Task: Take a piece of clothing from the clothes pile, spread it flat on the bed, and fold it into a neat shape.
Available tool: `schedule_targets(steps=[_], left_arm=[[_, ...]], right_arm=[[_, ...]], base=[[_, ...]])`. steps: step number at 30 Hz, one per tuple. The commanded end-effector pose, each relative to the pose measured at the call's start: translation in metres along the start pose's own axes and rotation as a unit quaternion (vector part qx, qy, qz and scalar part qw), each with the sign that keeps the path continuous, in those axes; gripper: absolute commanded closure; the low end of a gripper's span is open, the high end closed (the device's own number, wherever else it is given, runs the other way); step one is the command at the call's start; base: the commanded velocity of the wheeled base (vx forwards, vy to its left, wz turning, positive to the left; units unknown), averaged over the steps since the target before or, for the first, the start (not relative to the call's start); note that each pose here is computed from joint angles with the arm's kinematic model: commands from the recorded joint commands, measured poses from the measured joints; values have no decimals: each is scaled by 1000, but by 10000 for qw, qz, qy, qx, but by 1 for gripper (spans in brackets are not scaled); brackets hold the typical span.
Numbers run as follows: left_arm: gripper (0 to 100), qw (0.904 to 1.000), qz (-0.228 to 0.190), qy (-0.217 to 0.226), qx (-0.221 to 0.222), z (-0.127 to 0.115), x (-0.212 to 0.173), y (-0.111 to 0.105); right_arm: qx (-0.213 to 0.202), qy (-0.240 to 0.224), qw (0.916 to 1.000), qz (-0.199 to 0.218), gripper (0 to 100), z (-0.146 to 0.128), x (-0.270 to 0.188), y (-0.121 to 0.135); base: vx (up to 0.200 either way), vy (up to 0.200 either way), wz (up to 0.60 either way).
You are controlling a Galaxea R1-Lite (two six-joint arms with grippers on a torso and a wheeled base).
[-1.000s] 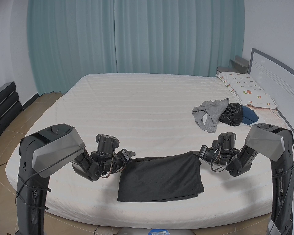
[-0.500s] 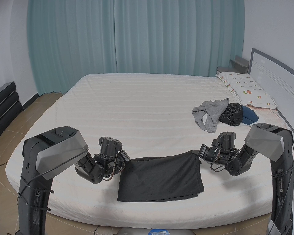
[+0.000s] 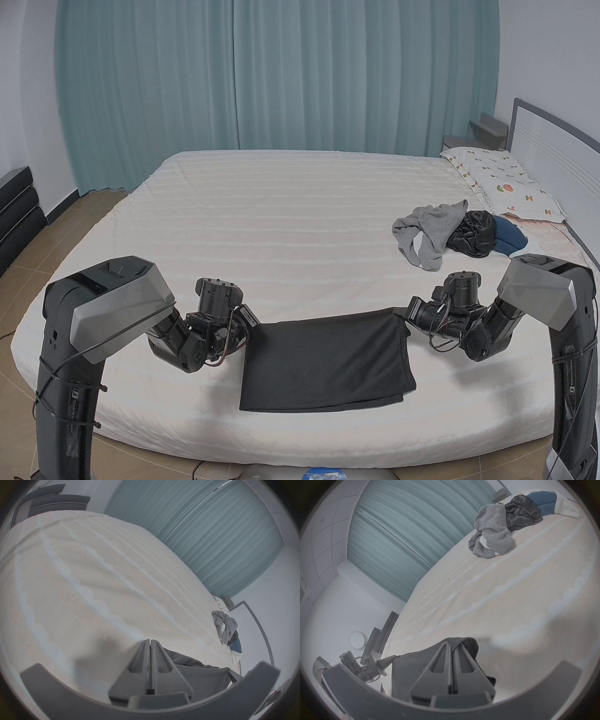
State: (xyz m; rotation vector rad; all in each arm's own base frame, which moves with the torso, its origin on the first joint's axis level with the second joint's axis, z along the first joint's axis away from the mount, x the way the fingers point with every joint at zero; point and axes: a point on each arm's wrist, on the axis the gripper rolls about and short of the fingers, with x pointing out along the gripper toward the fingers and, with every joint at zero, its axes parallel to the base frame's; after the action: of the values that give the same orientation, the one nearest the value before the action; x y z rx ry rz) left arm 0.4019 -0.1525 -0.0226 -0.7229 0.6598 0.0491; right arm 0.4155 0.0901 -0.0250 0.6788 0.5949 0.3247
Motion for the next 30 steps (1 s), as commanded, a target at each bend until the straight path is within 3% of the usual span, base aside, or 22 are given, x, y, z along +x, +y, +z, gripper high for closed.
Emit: schedule_targets(steps=[1,9,10,14,15,22,26,30], left_arm=[[100,10000,6,-20,-13,2,2,1],[100,10000,-36,33,7,1,2,1],[100,10000,-41,39,7,1,2,1],[100,9999,-38,96,20,-1,2,0],[0,9999,-38,96,20,-1,2,0],[0,10000,-32,45,-68,4,-1,2],[0,9989,-61,2,-456,26,-28,6],[0,9970,-75,424,-646,25,-64,19]], right_arm=[[-24,20,10000,4,100,-1,2,0],[-70,52,10000,14,100,-2,7,1],[-70,52,10000,14,0,-2,7,1],[-34,144,9999,-60,0,-3,6,0],[-34,144,9999,-60,0,-3,6,0],[115,132,9998,2,0,3,-22,12],[209,643,9977,79,0,-19,-52,15],[212,848,9961,154,0,-38,-79,22]], base=[[0,0,0],[0,0,0],[0,0,0],[0,0,0],[0,0,0],[0,0,0],[0,0,0],[0,0,0]])
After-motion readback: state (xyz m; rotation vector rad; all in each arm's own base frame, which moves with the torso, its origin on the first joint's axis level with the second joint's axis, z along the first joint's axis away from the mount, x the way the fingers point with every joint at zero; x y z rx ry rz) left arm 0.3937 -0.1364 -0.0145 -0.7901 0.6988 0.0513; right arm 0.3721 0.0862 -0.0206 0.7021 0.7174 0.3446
